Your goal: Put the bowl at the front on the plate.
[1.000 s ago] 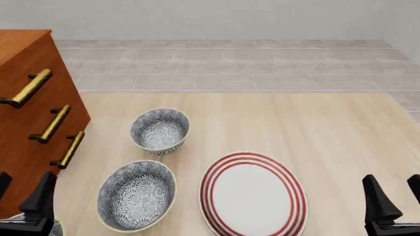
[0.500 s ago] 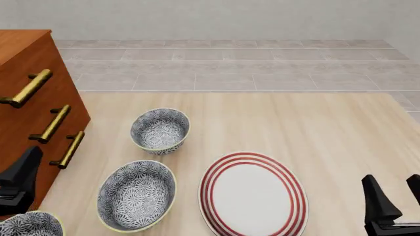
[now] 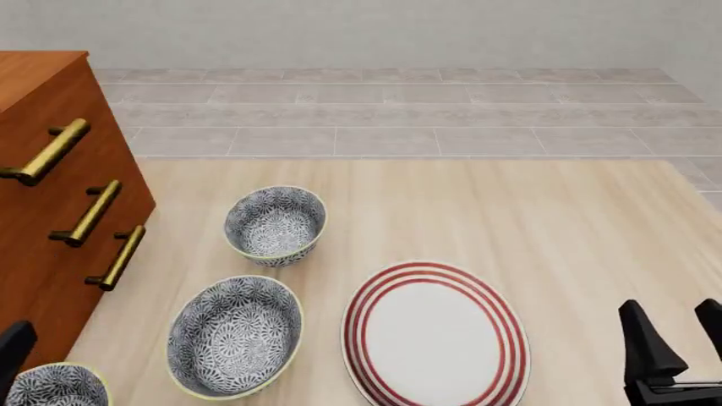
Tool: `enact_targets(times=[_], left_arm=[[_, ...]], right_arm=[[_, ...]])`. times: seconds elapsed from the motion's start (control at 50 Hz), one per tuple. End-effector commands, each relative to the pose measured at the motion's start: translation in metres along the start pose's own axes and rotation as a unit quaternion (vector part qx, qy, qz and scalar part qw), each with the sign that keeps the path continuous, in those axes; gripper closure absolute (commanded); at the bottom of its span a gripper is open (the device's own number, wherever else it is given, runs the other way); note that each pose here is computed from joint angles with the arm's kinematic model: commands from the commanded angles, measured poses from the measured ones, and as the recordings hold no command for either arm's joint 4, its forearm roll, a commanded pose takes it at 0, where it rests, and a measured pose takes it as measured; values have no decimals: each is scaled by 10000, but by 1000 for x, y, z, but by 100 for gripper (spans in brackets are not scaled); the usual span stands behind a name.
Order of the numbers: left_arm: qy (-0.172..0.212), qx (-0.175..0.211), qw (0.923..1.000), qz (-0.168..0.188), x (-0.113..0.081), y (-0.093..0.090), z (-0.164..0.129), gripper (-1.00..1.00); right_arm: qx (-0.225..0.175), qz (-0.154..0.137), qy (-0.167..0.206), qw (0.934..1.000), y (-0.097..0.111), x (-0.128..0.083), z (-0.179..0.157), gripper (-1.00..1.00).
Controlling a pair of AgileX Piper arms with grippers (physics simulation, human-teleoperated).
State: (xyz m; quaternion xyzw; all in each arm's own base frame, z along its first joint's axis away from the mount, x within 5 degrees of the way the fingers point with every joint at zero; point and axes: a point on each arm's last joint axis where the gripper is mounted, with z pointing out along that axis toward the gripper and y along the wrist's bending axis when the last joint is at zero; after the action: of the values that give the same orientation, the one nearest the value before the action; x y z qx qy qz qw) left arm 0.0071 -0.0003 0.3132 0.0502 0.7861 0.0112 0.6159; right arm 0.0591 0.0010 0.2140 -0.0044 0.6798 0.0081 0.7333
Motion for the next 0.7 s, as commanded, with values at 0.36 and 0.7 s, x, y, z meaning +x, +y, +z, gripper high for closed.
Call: enact_targets(times=[0.36, 0.7], left_arm=[[1228, 91, 9918, 356, 22, -2, -29, -100], [1987, 245, 9793, 285, 66, -5, 9, -100]], right_arm=[[-11, 119, 28, 9999, 0, 0, 2, -100], [-10, 149, 7, 9999, 0, 0, 1, -100]])
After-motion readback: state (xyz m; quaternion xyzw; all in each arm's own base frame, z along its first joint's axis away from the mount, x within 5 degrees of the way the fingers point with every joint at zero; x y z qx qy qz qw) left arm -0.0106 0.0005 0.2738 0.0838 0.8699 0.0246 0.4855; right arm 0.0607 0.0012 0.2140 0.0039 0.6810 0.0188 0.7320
